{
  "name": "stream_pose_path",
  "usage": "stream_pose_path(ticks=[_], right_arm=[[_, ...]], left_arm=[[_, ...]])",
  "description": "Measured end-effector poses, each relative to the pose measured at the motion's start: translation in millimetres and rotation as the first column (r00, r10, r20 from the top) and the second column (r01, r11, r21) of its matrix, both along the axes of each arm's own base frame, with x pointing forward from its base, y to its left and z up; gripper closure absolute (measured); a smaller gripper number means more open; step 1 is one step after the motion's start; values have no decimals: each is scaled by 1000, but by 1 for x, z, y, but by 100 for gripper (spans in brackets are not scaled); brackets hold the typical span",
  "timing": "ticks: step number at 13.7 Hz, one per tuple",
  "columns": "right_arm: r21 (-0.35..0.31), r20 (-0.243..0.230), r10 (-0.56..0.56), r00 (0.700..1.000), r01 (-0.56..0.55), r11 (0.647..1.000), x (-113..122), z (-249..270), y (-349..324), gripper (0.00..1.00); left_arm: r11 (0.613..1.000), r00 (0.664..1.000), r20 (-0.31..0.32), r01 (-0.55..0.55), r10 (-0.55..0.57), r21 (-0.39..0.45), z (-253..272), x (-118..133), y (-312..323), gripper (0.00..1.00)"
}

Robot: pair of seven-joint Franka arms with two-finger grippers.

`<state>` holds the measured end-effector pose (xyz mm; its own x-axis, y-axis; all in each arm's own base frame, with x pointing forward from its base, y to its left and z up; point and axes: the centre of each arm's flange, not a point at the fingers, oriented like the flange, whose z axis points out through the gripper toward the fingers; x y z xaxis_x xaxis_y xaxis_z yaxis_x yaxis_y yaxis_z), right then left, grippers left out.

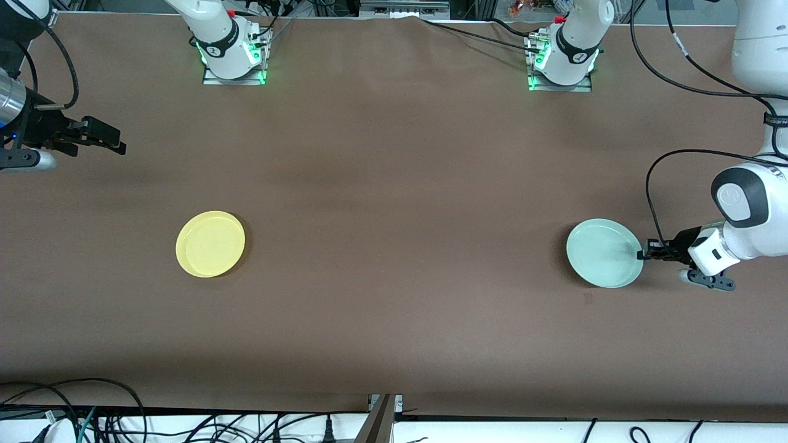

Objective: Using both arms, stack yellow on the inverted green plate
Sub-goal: 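Lift the green plate and carry it toward the table middle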

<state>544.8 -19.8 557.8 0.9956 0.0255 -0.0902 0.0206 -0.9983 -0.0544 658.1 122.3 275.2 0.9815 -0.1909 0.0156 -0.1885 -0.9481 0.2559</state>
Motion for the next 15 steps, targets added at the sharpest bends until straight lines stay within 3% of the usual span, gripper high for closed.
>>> stream_pose_path(ticks=[4, 8, 12, 15], right_arm=[[0, 0, 0, 1000, 0, 1000, 0, 0, 0, 0], [0, 0, 0, 1000, 0, 1000, 0, 0, 0, 0], [0, 0, 0, 1000, 0, 1000, 0, 0, 0, 0], [0, 0, 0, 1000, 0, 1000, 0, 0, 0, 0]], left_arm=[[992, 988, 87, 123, -125, 27, 47, 26, -77, 98], [948, 955, 129, 236, -267, 216, 88, 44, -193, 98], [859, 914, 189, 243, -358, 451, 119, 32, -328, 98], [739, 870, 212, 225, -446, 635, 100, 14, -401, 98]])
